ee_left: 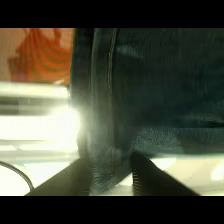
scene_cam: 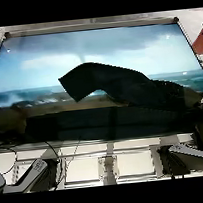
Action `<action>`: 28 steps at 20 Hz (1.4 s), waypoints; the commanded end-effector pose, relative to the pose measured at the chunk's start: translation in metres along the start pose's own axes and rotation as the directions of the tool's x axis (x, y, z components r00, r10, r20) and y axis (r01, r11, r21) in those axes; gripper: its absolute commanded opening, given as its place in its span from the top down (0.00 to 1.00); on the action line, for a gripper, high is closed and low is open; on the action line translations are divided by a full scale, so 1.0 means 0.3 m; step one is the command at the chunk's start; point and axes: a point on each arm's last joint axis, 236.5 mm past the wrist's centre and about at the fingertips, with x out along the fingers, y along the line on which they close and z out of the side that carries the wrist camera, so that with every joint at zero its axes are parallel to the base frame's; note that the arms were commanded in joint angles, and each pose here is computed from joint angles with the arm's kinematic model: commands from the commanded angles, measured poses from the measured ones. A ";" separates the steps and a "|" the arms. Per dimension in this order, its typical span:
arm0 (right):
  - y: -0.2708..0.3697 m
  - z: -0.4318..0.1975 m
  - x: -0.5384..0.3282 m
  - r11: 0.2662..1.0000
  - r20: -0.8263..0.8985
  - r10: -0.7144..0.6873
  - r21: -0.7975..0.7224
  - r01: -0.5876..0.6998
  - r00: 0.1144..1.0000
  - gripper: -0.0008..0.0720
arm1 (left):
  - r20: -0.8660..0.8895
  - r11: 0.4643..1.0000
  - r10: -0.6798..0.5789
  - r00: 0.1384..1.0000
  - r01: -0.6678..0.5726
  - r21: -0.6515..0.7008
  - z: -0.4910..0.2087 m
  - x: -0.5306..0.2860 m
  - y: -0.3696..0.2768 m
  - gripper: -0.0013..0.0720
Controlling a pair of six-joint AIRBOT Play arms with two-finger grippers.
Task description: Fold the clothes and pants, and hang the long-sleeved shirts on hangers.
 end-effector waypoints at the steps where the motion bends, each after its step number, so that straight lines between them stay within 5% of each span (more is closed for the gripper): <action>1: -0.008 -0.022 0.008 1.000 -0.040 -0.001 0.004 0.002 0.999 0.36 | 0.015 1.000 -0.025 1.000 0.025 0.002 0.018 -0.005 -0.014 0.55; 6: -0.009 0.147 -0.186 0.997 0.177 -0.044 0.073 0.032 0.983 0.35 | 0.446 0.997 -0.077 0.892 0.068 0.037 0.401 -0.294 -0.079 0.47; 10: 0.178 0.322 -0.402 0.988 0.431 0.145 -0.022 -0.151 0.890 0.35 | 0.632 0.989 -0.132 0.764 0.056 0.139 0.656 -0.499 -0.257 0.47; 13: 0.350 0.400 -0.492 0.961 0.518 0.275 -0.172 -0.217 0.810 0.35 | 0.601 0.969 -0.235 0.764 0.135 0.207 0.791 -0.426 -0.482 0.47; 18: 0.542 0.500 -0.444 0.947 0.563 0.244 -0.313 -0.070 0.790 0.35 | 0.516 0.944 -0.325 0.792 0.241 0.225 1.017 -0.115 -0.783 0.47; 23: 0.649 0.557 -0.315 0.927 0.513 0.246 -0.372 -0.045 0.822 0.35 | 0.368 0.932 -0.357 0.859 0.351 0.084 1.095 0.149 -0.809 0.47; 28: 0.607 0.577 -0.214 0.935 0.449 0.213 -0.352 -0.047 0.868 0.35 | 0.366 0.953 -0.288 0.885 0.301 0.021 1.115 0.225 -0.731 0.47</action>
